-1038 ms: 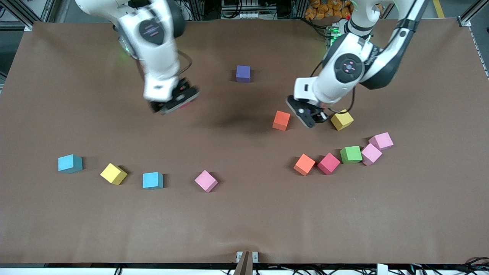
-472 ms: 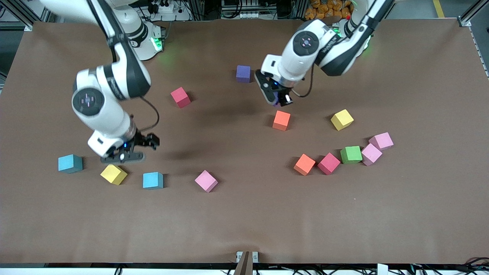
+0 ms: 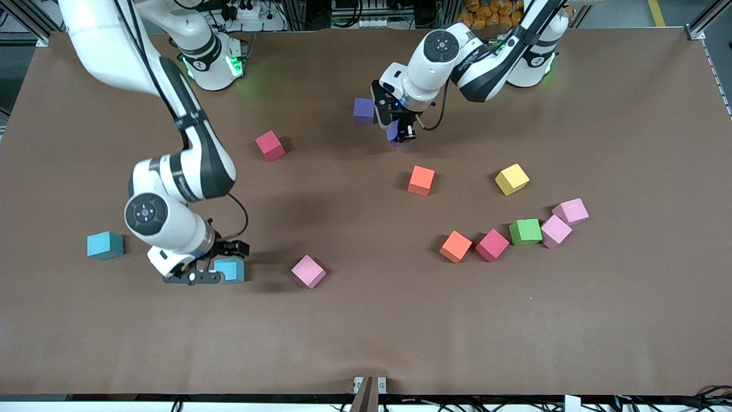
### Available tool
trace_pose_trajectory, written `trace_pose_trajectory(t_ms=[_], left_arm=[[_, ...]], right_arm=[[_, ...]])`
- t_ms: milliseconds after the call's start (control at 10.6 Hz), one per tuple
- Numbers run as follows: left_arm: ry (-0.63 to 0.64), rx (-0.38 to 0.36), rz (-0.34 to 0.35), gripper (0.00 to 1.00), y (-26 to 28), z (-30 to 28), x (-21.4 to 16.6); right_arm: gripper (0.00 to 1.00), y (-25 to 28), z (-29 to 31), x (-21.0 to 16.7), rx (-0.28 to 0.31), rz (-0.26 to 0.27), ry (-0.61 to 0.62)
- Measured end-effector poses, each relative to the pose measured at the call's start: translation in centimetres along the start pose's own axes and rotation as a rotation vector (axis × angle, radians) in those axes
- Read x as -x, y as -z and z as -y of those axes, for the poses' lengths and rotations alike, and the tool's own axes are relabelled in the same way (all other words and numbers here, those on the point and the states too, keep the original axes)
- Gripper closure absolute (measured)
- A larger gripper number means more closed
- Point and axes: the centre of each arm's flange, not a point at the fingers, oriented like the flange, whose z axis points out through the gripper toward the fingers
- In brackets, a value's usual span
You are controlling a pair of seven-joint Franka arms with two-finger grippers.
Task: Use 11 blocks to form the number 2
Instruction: 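Carry the purple block with the left gripper while the right gripper reaches cyan, then grasp the cyan block with the right gripper while the left gripper lowers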
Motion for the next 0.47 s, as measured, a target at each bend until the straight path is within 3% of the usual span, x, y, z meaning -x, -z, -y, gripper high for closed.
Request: trace_pose_trajectory(t_ms=[472], left_arm=[[-0.08, 0.036, -0.067, 0.48, -2.6, -4.2, -1.3]], right_arm=[[0.0, -2.9, -3.9, -1.3, 0.0, 0.003, 0.02]])
